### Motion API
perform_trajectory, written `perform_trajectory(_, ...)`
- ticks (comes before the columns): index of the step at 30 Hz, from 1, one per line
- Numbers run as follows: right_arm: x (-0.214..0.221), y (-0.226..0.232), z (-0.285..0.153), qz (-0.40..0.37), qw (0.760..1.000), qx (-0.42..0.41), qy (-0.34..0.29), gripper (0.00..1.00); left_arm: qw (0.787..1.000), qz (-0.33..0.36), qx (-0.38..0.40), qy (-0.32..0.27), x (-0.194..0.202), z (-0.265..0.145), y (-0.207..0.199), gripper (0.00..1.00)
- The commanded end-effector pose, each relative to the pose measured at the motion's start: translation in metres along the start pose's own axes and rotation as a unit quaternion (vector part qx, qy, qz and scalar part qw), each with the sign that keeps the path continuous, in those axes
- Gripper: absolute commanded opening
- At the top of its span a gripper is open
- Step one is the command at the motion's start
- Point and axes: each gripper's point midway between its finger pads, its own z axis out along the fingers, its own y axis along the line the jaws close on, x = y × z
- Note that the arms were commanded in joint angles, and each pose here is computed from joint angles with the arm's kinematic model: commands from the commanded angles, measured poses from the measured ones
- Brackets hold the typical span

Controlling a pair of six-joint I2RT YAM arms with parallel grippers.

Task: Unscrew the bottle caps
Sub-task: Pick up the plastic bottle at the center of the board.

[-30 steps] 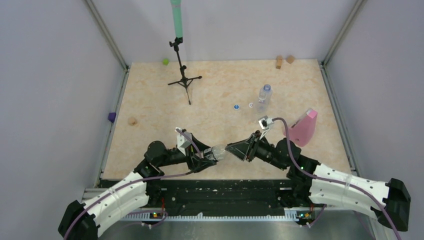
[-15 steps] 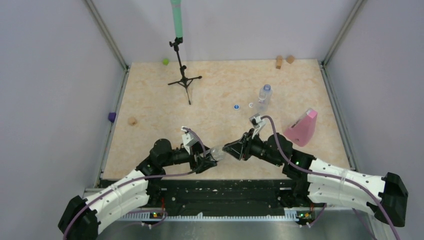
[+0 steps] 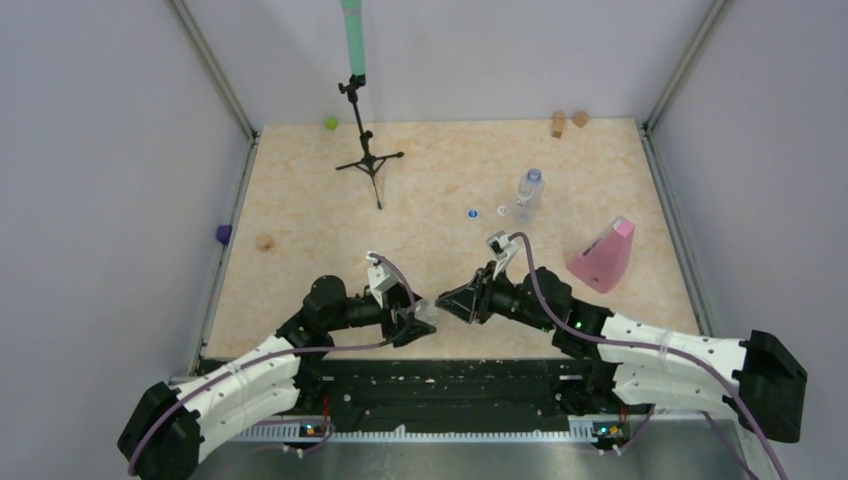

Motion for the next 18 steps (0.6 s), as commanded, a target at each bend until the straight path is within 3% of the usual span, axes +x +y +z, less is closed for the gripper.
perform_trajectory(1, -0.009, 0.03, 0.0, 0.019, 0.997, -0.068, -0.012, 0.0, 0.999, 0.031, 0.012, -0.043, -0.028, 0.003, -0.005, 0.7)
perform_trajectory(8, -0.009, 0.039, -0.001, 0.019, 0.995, -0.093, -0.012, 0.0, 1.0, 0.021, 0.005, -0.018, -0.016, 0.004, 0.0, 0.43)
perform_trajectory(12, -0.008, 0.034, 0.001, 0.02, 0.996, -0.083, -0.012, 0.0, 1.0, 0.02, 0.002, -0.017, -0.016, 0.005, 0.001, 0.35)
perform_trajectory(15, -0.007, 0.03, 0.001, 0.026, 0.997, -0.077, -0.017, 0.0, 1.0, 0.022, -0.003, -0.021, -0.017, 0.003, 0.002, 0.65)
perform_trajectory(18, -0.007, 0.029, 0.001, 0.032, 0.996, -0.08, -0.022, 0.0, 0.999, 0.028, -0.005, -0.026, -0.016, 0.001, 0.002, 0.76)
